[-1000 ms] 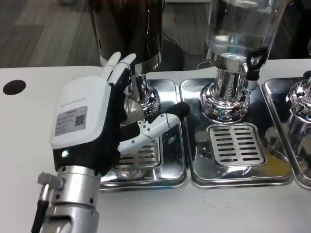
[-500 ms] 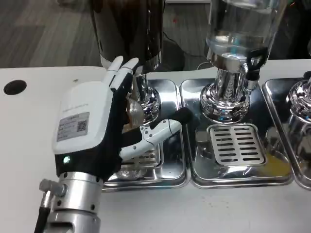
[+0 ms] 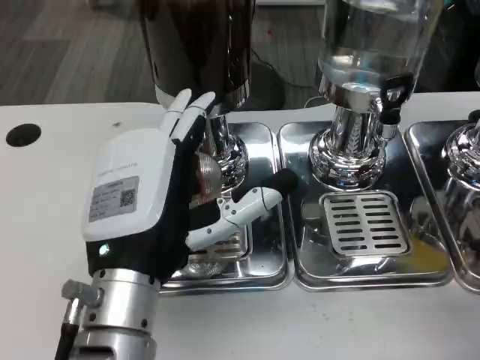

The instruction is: Grasp the cup under the faucet to collect the drink, then remove the cup.

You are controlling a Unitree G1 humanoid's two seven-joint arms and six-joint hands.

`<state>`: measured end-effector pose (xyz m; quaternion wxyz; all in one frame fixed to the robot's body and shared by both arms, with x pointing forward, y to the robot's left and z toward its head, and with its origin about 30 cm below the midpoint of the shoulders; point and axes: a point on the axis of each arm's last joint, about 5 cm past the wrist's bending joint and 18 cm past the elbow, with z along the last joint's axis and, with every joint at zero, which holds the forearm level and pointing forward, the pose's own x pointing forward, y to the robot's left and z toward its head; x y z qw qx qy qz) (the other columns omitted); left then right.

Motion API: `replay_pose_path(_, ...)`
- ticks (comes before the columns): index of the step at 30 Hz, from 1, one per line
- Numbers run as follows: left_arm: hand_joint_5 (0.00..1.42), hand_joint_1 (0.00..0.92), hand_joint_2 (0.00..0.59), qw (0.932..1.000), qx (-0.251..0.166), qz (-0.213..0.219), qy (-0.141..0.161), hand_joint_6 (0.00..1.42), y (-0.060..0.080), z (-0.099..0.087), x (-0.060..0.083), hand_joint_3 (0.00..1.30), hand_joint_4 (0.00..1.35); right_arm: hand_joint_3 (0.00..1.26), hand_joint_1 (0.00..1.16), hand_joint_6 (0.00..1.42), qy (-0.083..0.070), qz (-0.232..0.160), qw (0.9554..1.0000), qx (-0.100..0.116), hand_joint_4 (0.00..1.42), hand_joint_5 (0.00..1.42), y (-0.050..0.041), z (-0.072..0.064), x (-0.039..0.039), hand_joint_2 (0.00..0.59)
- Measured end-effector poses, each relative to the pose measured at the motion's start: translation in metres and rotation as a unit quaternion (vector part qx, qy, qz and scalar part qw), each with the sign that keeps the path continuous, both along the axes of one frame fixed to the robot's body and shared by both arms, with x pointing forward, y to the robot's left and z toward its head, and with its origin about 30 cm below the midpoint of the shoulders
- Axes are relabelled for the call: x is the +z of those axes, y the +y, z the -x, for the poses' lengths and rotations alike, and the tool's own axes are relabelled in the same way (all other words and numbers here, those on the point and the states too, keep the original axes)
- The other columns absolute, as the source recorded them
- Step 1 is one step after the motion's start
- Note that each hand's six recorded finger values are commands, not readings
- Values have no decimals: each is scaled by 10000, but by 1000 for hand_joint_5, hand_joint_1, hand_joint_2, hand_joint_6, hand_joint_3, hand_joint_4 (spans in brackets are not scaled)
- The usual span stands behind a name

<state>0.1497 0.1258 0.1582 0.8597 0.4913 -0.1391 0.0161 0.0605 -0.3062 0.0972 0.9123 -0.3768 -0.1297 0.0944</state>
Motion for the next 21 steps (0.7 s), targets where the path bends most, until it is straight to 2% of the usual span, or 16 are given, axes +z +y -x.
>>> replay_pose_path(21,832,0,38,10000,-20,5,-7,1026,0,14,0,210,130,231,411,0,8,-6,10000,-6,109,88,1,6,-2,455)
